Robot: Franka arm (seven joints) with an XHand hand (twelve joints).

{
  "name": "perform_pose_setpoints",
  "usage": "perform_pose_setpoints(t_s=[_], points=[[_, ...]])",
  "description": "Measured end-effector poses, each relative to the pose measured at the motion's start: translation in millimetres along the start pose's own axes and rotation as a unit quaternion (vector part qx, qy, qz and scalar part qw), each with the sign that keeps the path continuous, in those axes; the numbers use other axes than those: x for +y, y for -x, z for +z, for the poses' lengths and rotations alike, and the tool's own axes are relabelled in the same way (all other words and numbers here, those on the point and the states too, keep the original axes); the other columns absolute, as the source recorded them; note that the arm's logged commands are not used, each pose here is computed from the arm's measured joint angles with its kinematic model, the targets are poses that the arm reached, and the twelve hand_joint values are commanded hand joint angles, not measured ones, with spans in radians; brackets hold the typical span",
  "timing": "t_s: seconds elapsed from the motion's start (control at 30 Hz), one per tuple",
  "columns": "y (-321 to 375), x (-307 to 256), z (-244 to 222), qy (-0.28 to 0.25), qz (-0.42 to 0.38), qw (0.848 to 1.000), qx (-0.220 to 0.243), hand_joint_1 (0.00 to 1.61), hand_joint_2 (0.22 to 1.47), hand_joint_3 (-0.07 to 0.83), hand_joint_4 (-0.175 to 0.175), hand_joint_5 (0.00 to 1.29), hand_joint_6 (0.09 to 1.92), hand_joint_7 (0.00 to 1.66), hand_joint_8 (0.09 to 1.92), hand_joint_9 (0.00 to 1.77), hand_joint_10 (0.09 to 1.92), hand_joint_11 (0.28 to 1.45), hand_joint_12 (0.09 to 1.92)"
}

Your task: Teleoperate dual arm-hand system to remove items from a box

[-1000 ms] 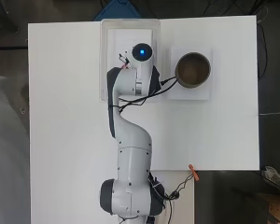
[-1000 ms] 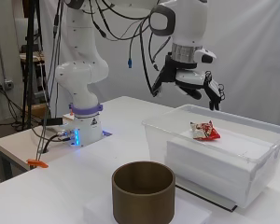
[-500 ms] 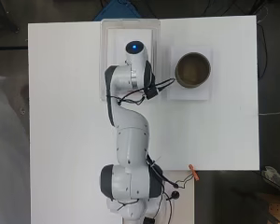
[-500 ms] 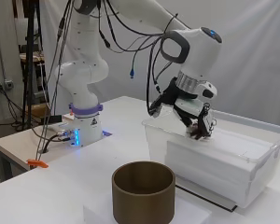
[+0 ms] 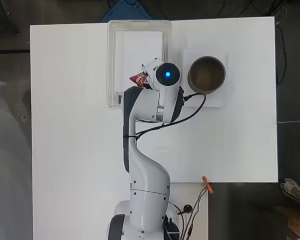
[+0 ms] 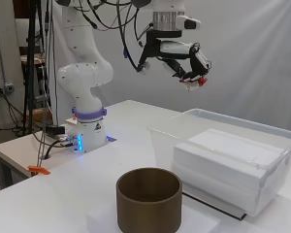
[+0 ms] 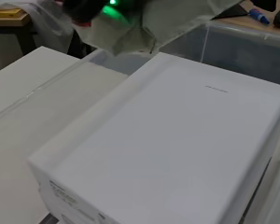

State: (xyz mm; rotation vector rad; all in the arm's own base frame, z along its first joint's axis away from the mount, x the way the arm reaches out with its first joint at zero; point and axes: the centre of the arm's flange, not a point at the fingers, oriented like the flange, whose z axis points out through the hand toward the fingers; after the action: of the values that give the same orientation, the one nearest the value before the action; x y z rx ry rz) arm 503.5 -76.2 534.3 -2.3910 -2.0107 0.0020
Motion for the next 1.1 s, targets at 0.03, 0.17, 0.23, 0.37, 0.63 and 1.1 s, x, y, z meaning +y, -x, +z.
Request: perform_pose_setpoints(t_s=[0.03,0.17,0.23,0.37,0.63,1.1], points=[[13.1,5.7,-5.1,0.005,0.014,1.0,0.0,1.24,1.14,-0.001,-0.17,0.84,0.97,1.04,1.13,1.21,1.12,0.76,1.54],[98.1,27.6,21.2,-0.019,0.098,0.995,-0.015,1.33,1.11,0.0,-0.128,0.83,1.03,1.04,0.92,1.21,0.86,0.66,1.27],[132.3,27.1,27.4,-0.026,0.128,0.991,-0.016,1.36,1.1,0.0,-0.11,0.82,1.08,1.01,0.88,1.18,0.91,0.63,1.18],[181.2,42.9,42.1,-0.032,0.163,0.986,-0.012,1.38,1.09,0.0,-0.137,0.79,1.13,1.03,0.85,1.21,0.83,0.62,1.05],[251.4,108.3,118.4,-0.066,0.212,0.974,-0.04,1.37,1.11,-0.001,-0.131,0.77,1.21,0.97,0.91,1.15,0.9,0.62,0.93],[213.7,114.8,194.4,-0.17,0.179,0.968,-0.053,0.14,0.6,-0.015,-0.021,0.01,0.09,0.01,0.09,0.13,0.09,0.36,0.09]])
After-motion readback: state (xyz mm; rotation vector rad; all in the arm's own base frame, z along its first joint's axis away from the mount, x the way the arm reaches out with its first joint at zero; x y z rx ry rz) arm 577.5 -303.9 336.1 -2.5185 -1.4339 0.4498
